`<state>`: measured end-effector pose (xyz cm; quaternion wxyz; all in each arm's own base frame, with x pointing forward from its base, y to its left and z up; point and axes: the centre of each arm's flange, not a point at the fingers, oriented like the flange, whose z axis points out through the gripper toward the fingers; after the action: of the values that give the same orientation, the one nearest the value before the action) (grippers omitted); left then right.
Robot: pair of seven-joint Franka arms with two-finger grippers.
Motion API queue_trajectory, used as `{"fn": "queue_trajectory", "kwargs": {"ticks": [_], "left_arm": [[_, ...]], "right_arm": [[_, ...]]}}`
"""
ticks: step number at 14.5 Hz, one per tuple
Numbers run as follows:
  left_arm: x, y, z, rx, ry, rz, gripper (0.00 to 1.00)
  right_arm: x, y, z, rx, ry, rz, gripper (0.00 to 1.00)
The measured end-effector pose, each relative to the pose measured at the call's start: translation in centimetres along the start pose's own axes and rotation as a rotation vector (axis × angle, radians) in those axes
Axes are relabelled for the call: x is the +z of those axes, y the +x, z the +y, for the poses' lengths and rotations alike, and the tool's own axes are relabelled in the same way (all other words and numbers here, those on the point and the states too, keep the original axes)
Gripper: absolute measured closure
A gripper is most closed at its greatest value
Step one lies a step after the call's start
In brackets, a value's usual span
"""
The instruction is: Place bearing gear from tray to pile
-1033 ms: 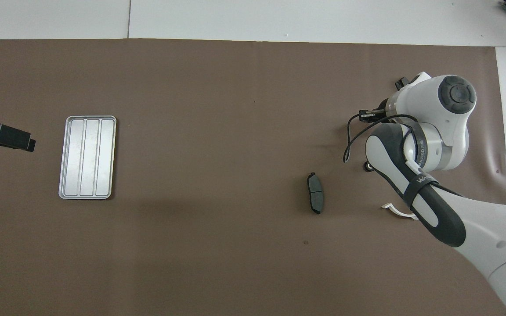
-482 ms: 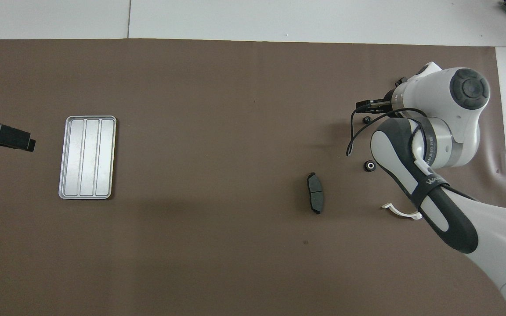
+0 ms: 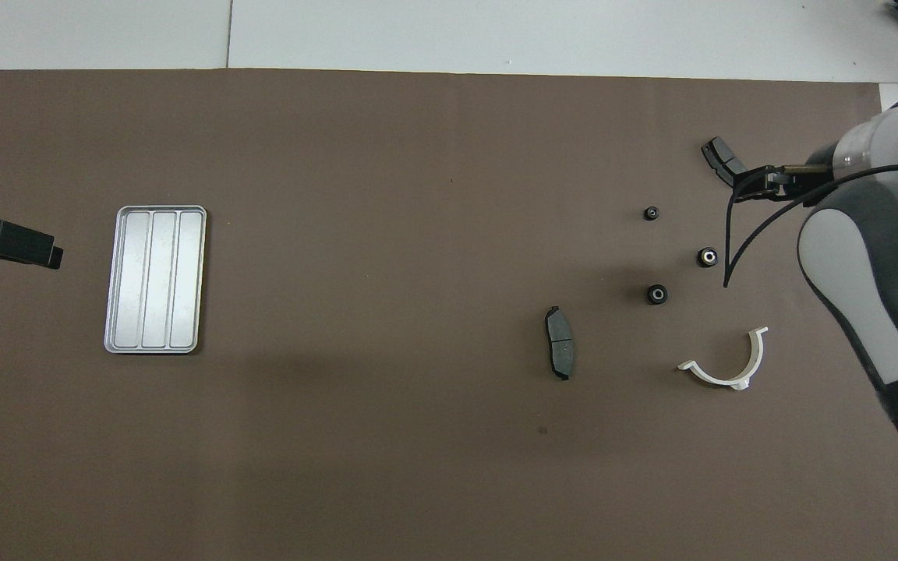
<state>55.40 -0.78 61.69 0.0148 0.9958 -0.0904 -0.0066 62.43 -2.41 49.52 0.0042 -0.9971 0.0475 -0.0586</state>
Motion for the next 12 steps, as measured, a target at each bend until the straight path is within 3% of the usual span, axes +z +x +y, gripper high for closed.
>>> {"fn": "queue_trajectory", "kwargs": {"ticks": [5, 12], "left_arm": [[0.0, 0.0, 0.0, 0.0, 0.0, 0.0, 0.0], [0.0, 0.0, 0.0, 0.0, 0.0, 0.0, 0.0]], "right_arm": [[-3.8, -3.9, 3.5, 0.105, 0.005, -0.106, 0.0], [-8.4, -5.3, 5.9, 0.015, -0.008, -0.065, 0.0]]}}
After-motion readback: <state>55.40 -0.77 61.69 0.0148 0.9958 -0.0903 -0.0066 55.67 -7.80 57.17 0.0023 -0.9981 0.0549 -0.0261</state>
